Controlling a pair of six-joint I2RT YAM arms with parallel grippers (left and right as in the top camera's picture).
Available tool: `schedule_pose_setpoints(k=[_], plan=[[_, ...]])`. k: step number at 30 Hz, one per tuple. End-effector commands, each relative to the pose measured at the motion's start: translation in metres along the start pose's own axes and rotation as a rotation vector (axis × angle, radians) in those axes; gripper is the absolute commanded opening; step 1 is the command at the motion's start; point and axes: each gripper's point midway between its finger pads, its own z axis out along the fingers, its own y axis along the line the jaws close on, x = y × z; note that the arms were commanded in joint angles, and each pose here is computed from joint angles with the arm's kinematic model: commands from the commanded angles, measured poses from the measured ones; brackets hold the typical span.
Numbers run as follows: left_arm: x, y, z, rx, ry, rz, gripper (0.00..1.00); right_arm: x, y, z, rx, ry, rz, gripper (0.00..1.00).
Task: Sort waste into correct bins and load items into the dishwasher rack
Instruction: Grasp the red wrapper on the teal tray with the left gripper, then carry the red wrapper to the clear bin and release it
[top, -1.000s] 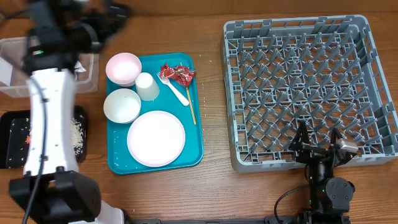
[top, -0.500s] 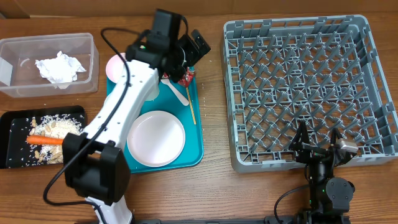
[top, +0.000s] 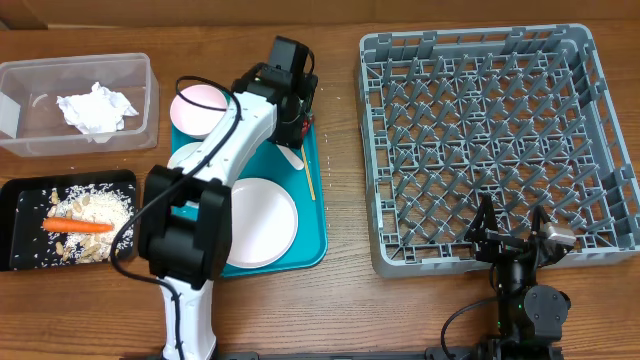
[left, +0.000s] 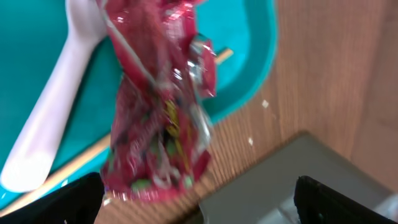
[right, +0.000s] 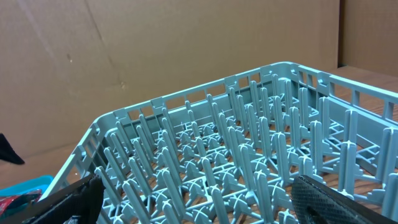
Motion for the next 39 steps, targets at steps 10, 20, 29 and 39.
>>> schedule_pose_setpoints(k=[10,20,29,39], plan=[[-0.022,0.013,0.018,-0.049,-0.093,-0.037,0.87,0.001,-0.003,0.0,0.009,-0.007,-0.007,1.0],[-0.032,0.021,0.022,-0.081,-0.126,-0.007,0.56,0.001,-0.003,0.0,0.009,-0.007,-0.007,1.0],[-0.032,0.019,0.022,-0.083,-0.119,0.1,0.18,0.001,-0.003,0.0,0.009,-0.007,-0.007,1.0],[-0.025,-0.009,-0.01,0.004,-0.096,0.213,0.04,0.002,-0.003,0.0,0.01,-0.003,-0.008,1.0]])
